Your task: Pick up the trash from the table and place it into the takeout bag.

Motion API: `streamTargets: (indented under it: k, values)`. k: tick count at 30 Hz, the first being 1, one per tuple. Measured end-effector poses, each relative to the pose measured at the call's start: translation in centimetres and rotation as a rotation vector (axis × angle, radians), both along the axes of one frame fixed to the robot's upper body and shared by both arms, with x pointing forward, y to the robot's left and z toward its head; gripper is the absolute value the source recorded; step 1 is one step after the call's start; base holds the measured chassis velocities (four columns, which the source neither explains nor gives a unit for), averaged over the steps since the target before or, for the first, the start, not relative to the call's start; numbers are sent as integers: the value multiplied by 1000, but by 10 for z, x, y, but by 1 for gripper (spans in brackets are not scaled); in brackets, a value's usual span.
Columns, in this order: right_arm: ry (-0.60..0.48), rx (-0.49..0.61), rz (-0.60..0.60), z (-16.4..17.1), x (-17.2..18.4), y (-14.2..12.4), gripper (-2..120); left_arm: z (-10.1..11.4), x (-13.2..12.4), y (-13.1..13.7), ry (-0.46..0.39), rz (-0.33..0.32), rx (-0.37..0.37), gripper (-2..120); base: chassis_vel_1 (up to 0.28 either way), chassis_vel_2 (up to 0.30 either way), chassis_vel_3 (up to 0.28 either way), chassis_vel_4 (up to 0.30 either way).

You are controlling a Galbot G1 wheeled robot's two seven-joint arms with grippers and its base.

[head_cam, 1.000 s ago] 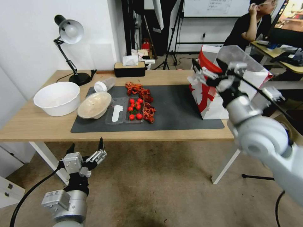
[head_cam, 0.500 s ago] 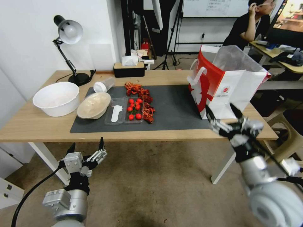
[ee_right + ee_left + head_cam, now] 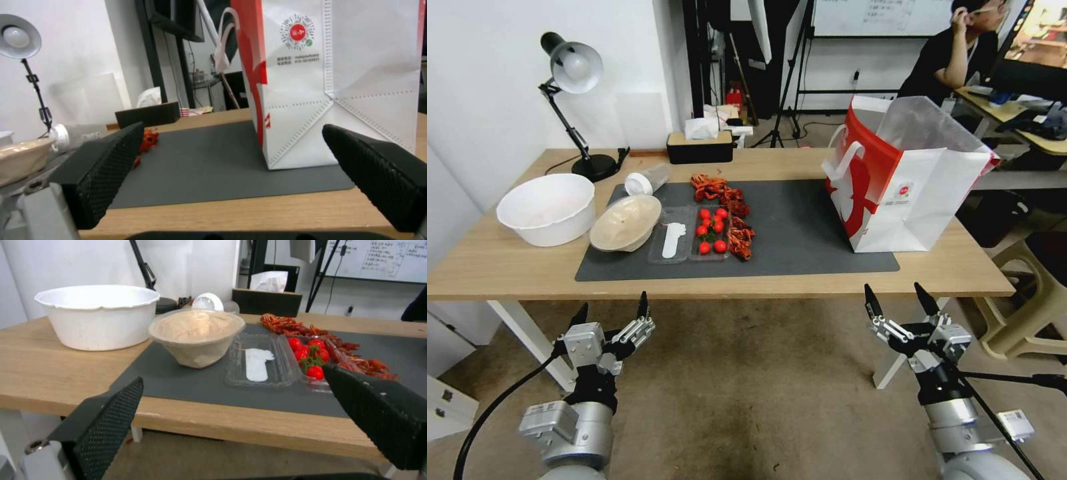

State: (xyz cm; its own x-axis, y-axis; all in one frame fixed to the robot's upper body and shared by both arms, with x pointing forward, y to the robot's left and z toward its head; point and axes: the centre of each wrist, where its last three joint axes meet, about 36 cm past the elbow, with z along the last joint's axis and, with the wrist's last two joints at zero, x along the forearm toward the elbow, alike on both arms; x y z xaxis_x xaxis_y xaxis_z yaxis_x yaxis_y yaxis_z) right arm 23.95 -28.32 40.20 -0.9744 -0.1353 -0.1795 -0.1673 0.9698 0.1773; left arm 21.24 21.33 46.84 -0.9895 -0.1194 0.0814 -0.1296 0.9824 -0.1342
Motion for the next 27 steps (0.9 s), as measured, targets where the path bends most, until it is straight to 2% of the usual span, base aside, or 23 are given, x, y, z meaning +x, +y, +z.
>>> streamTargets:
  k: [24,27]
  values:
    - [39,1,9,-17,3,3,100,-1,9,4,-7,9,-16,100,0,0,0,0]
    - [39,2,16,-18,2,5,100,6,18,11,16,7,-61,100,0,0,0,0]
